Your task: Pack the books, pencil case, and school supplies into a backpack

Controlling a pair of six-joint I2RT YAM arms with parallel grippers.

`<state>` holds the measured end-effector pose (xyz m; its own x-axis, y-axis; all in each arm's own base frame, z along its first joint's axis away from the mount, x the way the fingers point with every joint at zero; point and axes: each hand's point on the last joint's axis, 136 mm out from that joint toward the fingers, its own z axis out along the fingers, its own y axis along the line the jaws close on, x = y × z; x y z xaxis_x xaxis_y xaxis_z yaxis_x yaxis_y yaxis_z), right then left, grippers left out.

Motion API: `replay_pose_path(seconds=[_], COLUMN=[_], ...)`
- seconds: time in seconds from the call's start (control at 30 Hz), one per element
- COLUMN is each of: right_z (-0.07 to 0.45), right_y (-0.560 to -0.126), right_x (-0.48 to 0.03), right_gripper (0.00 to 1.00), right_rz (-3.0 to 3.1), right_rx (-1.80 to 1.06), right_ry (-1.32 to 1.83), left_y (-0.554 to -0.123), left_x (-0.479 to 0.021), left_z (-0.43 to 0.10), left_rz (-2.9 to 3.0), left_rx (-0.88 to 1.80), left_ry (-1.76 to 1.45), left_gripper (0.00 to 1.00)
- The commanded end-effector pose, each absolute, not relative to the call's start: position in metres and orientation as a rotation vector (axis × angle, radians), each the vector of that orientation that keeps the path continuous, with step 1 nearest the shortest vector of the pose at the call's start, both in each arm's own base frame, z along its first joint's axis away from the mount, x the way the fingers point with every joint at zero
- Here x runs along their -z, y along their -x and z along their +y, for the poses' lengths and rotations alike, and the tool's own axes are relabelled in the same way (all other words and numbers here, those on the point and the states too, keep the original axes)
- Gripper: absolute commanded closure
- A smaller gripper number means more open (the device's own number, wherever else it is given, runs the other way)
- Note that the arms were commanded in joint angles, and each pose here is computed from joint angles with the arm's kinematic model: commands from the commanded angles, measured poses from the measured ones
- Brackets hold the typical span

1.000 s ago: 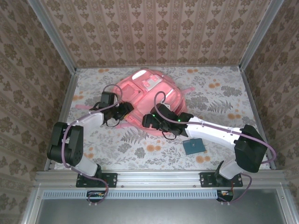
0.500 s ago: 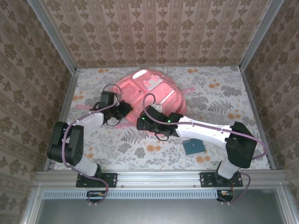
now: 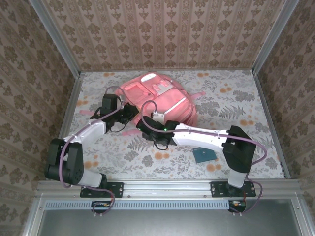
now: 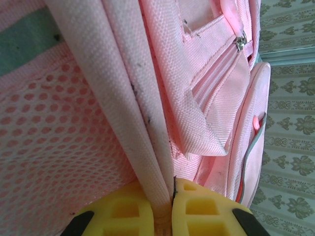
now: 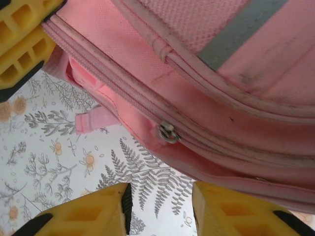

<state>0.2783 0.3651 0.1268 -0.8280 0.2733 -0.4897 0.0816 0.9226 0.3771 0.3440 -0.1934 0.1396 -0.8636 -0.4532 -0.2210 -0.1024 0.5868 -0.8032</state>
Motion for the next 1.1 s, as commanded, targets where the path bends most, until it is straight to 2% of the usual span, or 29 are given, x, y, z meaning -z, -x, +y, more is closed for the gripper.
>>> replay_pose_path(seconds=[0.0,0.13,0.53,0.87,1.07], right_z=[0.369,0.377,0.338,0.332,0.315], right_y=[-0.289,-0.301,-0.323,-0.33,-0.327], right_x=[-0.124,-0.119,-0.121,-0.114,-0.115], right_gripper=[0.66,0.66,0.7,0.58,0.72], right_rz=[2.512,2.498,2.38,2.37,2.368], right_rx=[-0.471,-0.5,-0.177,-0.06,0.052], right_ry=[-0.344,-0.379,-0.452,-0.436,-0.447], left_y=[-0.343,-0.342,-0.34,-0.34,-0.339], left_x=[-0.172,-0.171,-0.17,-0.168,-0.163], left_z=[-0.202,-0.202,-0.203,-0.204,-0.201], left_rz=[2.337,2.34,2.342,2.348,2.359], left_rx=[1.26,1.267,1.278,1.277,1.254], left_ry=[0.363,0.369,0.372,0.383,0.389], left_gripper=[0.96,0.96,0.96,0.97,0.97])
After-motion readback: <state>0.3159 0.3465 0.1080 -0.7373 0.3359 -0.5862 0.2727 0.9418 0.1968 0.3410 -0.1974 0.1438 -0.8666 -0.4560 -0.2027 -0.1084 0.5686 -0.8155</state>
